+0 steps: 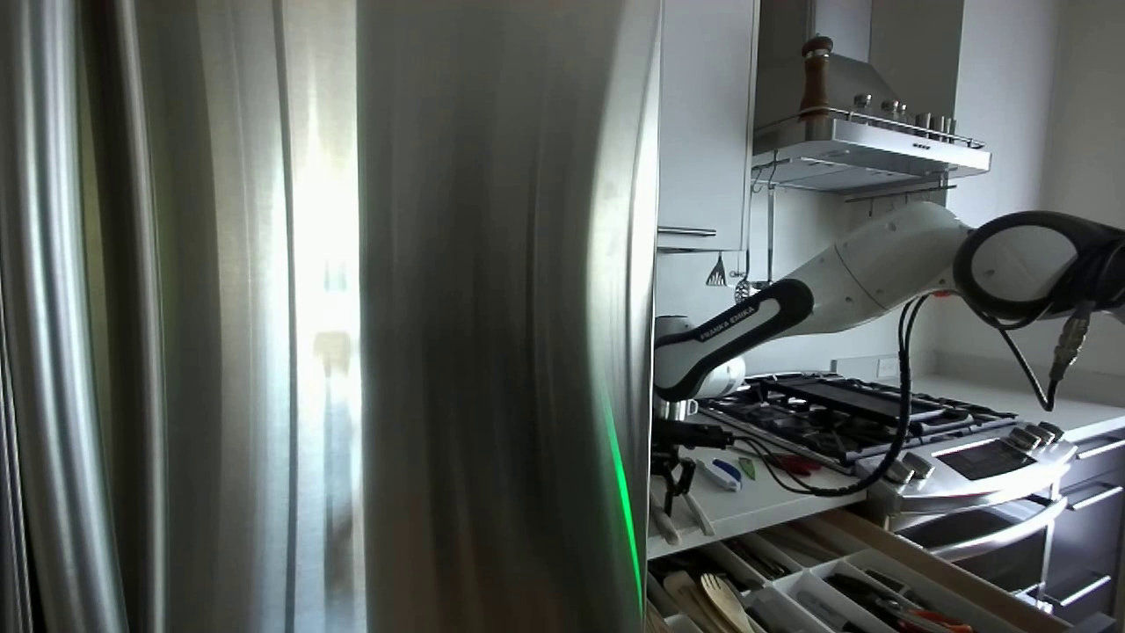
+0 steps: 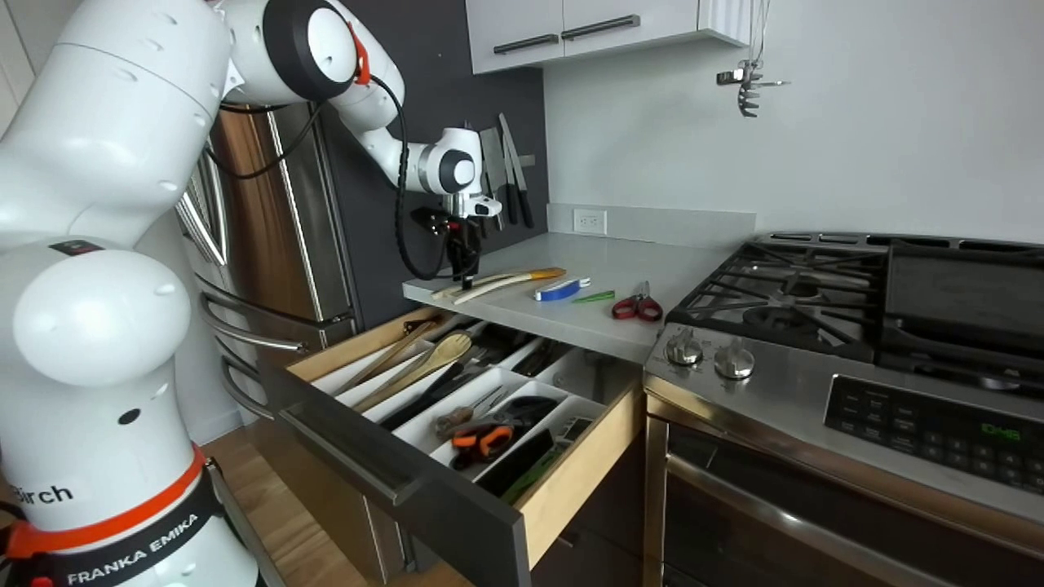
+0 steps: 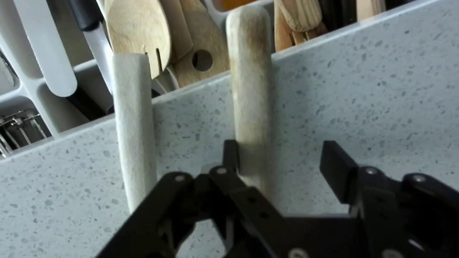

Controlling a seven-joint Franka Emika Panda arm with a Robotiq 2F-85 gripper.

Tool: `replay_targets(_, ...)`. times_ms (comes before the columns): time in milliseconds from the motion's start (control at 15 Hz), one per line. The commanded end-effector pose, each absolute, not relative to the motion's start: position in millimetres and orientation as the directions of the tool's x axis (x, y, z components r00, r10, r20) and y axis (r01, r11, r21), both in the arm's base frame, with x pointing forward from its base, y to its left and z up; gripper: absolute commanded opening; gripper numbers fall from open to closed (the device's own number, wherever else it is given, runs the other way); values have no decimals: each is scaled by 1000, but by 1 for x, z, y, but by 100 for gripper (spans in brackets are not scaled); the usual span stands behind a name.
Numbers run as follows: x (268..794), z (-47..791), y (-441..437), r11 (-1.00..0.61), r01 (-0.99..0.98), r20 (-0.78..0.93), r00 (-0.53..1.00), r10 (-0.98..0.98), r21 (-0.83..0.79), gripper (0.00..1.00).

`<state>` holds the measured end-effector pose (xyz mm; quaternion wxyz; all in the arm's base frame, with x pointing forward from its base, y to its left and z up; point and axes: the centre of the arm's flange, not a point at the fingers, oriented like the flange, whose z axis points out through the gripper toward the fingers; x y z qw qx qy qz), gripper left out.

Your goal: Put the wooden spoon in the drawer

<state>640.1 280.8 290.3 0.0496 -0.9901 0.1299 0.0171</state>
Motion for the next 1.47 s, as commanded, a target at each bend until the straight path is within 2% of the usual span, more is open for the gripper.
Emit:
replay_targets(0, 647, 289, 286, -960, -277, -60, 960, -274, -46, 31)
replay_targets(267, 643, 294, 285, -964, -267, -60, 962, -265, -20, 2)
replay_targets(333, 641, 294, 284, -965, -261, -64, 964, -259, -15, 6)
replay_targets(733, 615, 303, 279, -987, -163, -60, 985, -162, -11, 6)
replay_targets(1400, 510, 304, 264, -981, 195, -17, 981, 195, 8, 6)
